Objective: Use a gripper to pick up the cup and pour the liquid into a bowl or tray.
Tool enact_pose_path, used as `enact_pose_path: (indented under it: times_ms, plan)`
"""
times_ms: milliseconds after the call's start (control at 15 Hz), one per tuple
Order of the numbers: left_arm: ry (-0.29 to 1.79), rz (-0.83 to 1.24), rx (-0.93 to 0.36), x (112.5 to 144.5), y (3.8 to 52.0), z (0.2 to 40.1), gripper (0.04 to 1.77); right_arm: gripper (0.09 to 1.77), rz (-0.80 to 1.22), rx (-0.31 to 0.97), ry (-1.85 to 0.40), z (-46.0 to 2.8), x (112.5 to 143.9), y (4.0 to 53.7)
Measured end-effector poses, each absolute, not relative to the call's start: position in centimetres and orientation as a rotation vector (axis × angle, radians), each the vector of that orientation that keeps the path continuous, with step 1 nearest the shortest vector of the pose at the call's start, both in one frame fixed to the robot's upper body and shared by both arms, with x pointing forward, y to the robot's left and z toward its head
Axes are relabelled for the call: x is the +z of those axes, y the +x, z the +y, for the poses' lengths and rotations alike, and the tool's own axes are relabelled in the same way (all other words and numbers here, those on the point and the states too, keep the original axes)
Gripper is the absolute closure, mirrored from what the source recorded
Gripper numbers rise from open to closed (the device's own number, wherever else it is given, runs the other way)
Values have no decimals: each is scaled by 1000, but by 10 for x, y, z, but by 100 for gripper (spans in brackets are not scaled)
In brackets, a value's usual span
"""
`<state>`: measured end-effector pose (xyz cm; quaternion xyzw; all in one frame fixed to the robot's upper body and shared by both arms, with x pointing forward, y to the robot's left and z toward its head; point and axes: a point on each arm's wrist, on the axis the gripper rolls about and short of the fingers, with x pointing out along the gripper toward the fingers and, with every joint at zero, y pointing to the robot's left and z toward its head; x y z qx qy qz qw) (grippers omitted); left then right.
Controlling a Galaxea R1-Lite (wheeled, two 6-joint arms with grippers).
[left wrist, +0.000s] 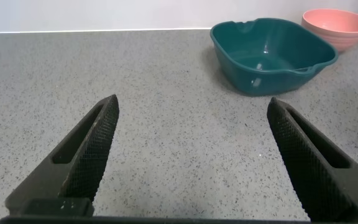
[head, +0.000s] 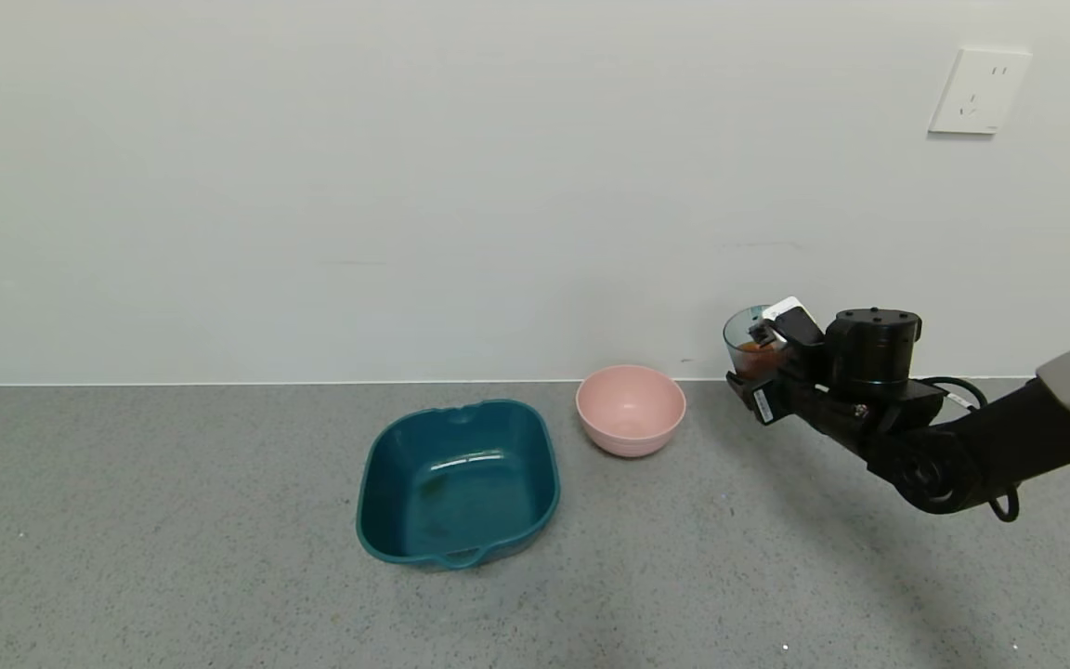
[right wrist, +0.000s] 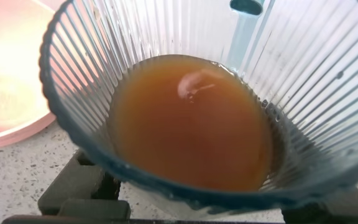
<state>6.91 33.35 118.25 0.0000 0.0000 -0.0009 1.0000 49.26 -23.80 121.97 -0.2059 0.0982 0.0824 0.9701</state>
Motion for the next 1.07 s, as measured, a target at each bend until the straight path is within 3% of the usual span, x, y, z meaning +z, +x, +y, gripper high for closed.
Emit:
enact_pose_path:
  times_ms: [1067]
  plan:
    - [0, 0, -2, 1182, 69, 334, 9, 49, 189, 225, -620, -220, 1231, 520]
